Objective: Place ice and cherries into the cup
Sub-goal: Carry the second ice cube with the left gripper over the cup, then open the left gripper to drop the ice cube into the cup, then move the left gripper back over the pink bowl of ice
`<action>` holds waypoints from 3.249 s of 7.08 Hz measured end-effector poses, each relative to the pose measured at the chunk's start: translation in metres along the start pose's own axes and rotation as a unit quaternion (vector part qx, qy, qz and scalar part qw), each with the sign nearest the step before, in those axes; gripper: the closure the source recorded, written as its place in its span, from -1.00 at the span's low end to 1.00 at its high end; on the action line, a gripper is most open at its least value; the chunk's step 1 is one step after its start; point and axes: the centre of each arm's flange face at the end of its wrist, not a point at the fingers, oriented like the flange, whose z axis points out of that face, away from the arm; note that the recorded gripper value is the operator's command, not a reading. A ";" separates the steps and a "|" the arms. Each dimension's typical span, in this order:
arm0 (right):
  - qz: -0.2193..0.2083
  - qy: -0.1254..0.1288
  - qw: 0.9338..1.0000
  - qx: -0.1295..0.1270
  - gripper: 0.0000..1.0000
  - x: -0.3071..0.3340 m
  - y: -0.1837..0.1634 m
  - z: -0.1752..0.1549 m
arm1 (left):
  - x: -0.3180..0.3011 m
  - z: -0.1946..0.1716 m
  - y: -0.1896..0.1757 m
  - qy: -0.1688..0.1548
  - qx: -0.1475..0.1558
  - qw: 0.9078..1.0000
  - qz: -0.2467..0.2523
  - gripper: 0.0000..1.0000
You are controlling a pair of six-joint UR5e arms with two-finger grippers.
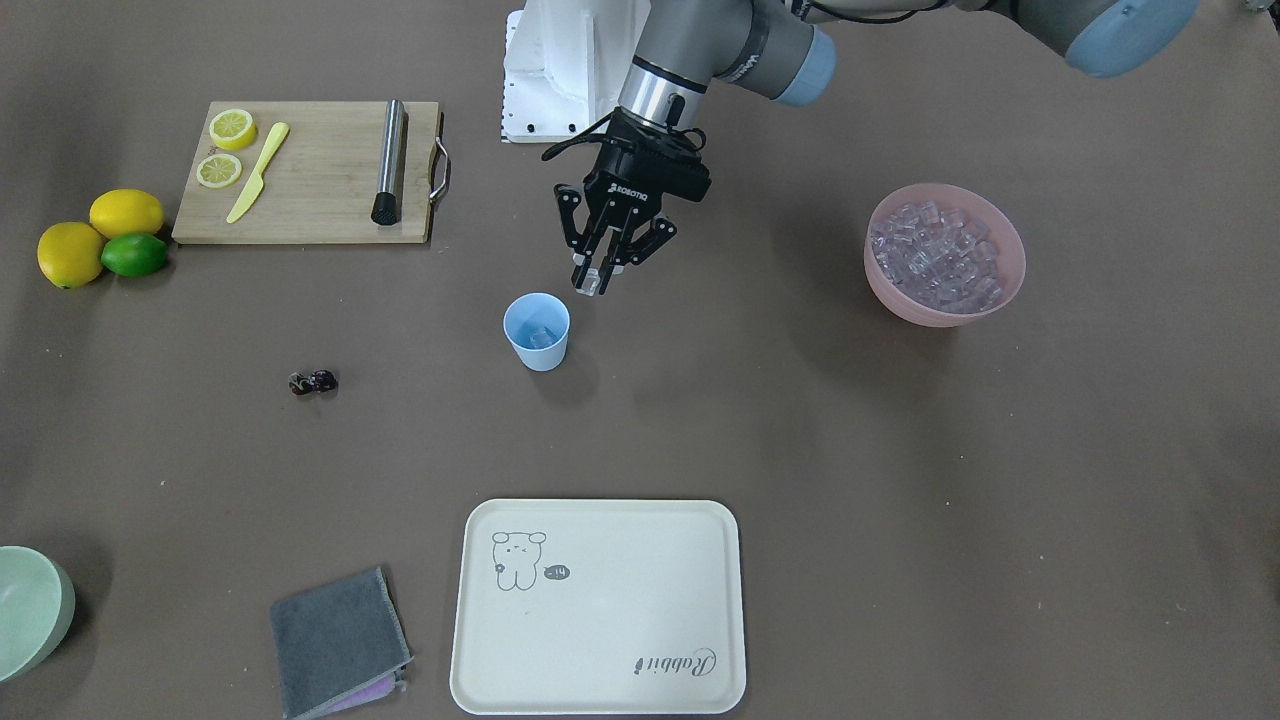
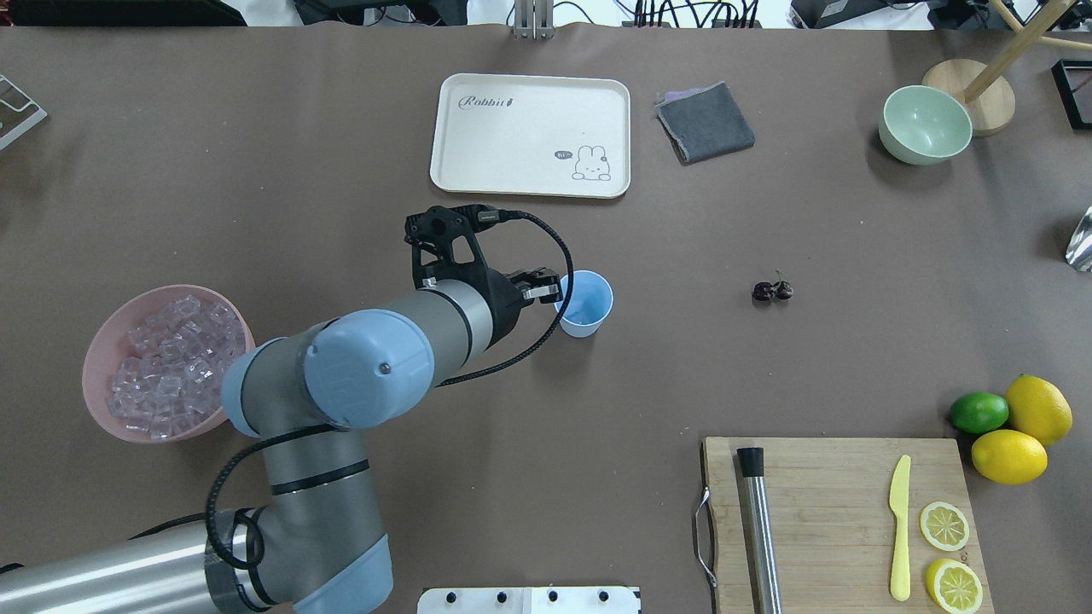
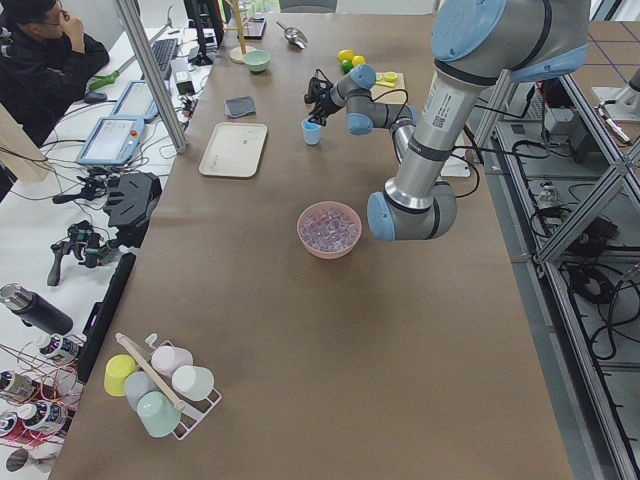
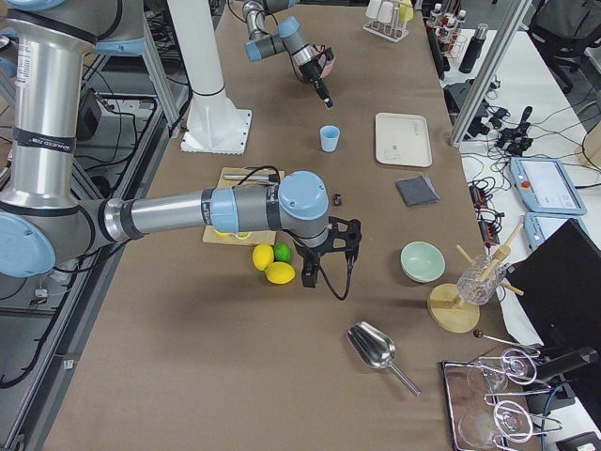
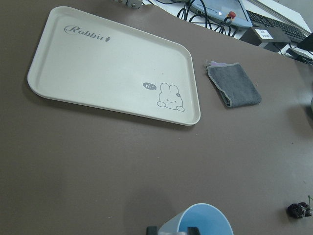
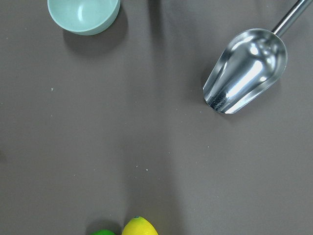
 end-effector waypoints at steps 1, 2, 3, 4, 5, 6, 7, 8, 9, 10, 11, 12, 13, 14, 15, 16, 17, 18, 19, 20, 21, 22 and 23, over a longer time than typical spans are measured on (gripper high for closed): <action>-0.001 -0.001 1.000 0.001 -1.00 -0.001 0.000 -0.001 | 0.006 0.008 0.005 -0.004 0.004 1.000 -0.007 1.00; -0.002 -0.001 1.000 0.002 -1.00 -0.002 -0.002 -0.002 | 0.009 0.014 0.007 -0.008 0.007 1.000 -0.009 1.00; -0.004 -0.002 1.000 0.004 -1.00 -0.005 -0.004 -0.003 | 0.011 0.020 0.008 -0.013 0.016 1.000 -0.009 1.00; -0.006 -0.002 1.000 0.006 -1.00 -0.007 -0.006 -0.004 | 0.013 0.025 0.010 -0.017 0.025 0.999 -0.011 1.00; -0.008 -0.003 1.000 0.007 -1.00 -0.009 -0.009 -0.006 | 0.016 0.031 0.014 -0.021 0.028 0.999 -0.016 1.00; -0.010 -0.003 1.000 0.009 -1.00 -0.011 -0.011 -0.007 | 0.022 0.039 0.016 -0.025 0.030 0.999 -0.020 1.00; -0.010 -0.003 1.000 0.010 -1.00 -0.012 -0.011 -0.008 | 0.029 0.046 0.017 -0.028 0.032 0.999 -0.022 1.00; -0.011 -0.003 1.000 0.010 -1.00 -0.012 -0.012 -0.008 | 0.035 0.051 0.018 -0.029 0.034 0.999 -0.022 0.25; -0.010 -0.003 1.000 0.010 -1.00 -0.012 -0.012 -0.008 | 0.040 0.053 0.018 -0.029 0.034 0.999 -0.022 -0.94; -0.009 -0.003 1.000 0.009 -1.00 -0.012 -0.012 -0.007 | 0.043 0.053 0.018 -0.028 0.034 0.999 -0.022 -0.95; -0.009 -0.003 1.000 0.009 -1.00 -0.012 -0.012 -0.007 | 0.043 0.053 0.018 -0.028 0.033 0.999 -0.020 -0.95; -0.009 -0.003 1.000 0.009 -1.00 -0.012 -0.012 -0.008 | 0.043 0.052 0.018 -0.028 0.032 0.999 -0.019 -0.95; -0.010 -0.003 1.000 0.010 -1.00 -0.013 -0.012 -0.008 | 0.044 0.046 0.015 -0.026 0.030 0.999 -0.016 -0.95; -0.012 -0.004 1.000 0.011 -1.00 -0.014 -0.012 -0.009 | 0.043 0.033 0.005 -0.027 0.020 0.999 -0.002 -0.95; -0.013 -0.004 1.000 0.012 -1.00 -0.015 -0.012 -0.010 | 0.035 0.013 -0.014 -0.037 0.002 0.999 0.019 -0.95; -0.015 -0.004 1.000 0.011 -1.00 -0.017 -0.011 -0.010 | 0.013 -0.017 -0.043 -0.059 -0.018 0.997 0.038 -0.95; -0.021 -0.008 1.000 0.008 -1.00 -0.023 -0.011 -0.008 | -0.016 -0.050 -0.072 -0.089 -0.030 0.994 0.056 -0.95; -0.030 -0.015 0.999 0.002 -1.00 -0.033 -0.011 -0.004 | -0.054 -0.075 -0.099 -0.123 -0.039 0.990 0.065 -0.95; -0.037 -0.019 0.999 0.000 -1.00 -0.040 -0.013 -0.003 | -0.094 -0.095 -0.122 -0.148 -0.048 0.986 0.064 -0.95; -0.044 -0.020 0.999 0.001 -1.00 -0.047 -0.018 -0.003 | -0.139 -0.119 -0.137 -0.170 -0.054 0.982 0.059 -0.95; -0.048 -0.020 0.999 0.003 -1.00 -0.050 -0.021 -0.004 | -0.177 -0.143 -0.142 -0.186 -0.057 0.979 0.053 -0.95; -0.051 -0.021 0.998 0.004 -1.00 -0.051 -0.022 -0.005 | -0.203 -0.165 -0.141 -0.195 -0.057 0.978 0.048 -0.95; -0.053 -0.022 0.998 0.003 -1.00 -0.052 -0.022 -0.005 | -0.218 -0.182 -0.139 -0.197 -0.059 0.977 0.046 -0.95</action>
